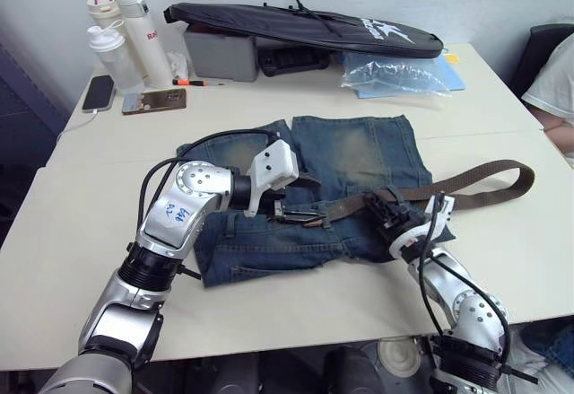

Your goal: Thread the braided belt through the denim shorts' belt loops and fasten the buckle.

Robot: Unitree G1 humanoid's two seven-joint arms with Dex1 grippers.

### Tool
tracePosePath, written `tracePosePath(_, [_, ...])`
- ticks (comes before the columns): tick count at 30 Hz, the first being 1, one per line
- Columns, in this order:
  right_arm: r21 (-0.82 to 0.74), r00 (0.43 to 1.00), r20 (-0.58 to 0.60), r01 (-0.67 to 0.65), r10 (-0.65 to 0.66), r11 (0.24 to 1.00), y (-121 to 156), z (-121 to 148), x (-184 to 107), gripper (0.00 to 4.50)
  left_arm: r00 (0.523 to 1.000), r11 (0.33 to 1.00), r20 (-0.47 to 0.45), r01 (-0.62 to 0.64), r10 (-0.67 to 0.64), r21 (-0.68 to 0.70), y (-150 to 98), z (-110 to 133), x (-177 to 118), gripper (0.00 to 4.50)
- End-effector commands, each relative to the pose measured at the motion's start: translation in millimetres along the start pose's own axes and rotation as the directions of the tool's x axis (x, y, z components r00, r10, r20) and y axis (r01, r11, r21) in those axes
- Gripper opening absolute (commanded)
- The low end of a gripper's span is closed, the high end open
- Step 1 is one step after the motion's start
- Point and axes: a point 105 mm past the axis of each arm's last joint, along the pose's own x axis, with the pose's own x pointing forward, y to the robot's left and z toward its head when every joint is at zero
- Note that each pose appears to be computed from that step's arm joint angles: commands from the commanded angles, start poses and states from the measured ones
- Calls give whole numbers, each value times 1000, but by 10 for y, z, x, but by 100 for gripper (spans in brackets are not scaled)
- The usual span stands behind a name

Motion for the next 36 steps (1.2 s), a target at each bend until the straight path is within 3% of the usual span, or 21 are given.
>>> tracePosePath(1, [9,999,28,-31,31,999,77,102,6,154,1000,999,14,10,-11,53,2,105,14,344])
tracePosePath(6, [31,1000,31,-1,0,1000,12,126,30,154,1000,999,-4,1,-1,53,24,72,-32,344])
tracePosePath(10, [26,1000,-16,1,-1,1000,27,19,50,2,1000,998,-19,-15,16,53,54,46,-88,344])
tracePosePath(22, [-78,946,-325,-36,9,996,209,-882,120,2,997,997,-59,-51,54,59,117,-7,-221,344])
tracePosePath(33, [-170,929,-369,-79,11,982,221,-1057,247,2,993,998,-112,-16,24,67,85,-65,-264,344])
tracePosePath(36, [-186,923,-385,-102,23,977,236,-1002,176,117,993,997,-116,-21,29,69,98,-67,-281,344])
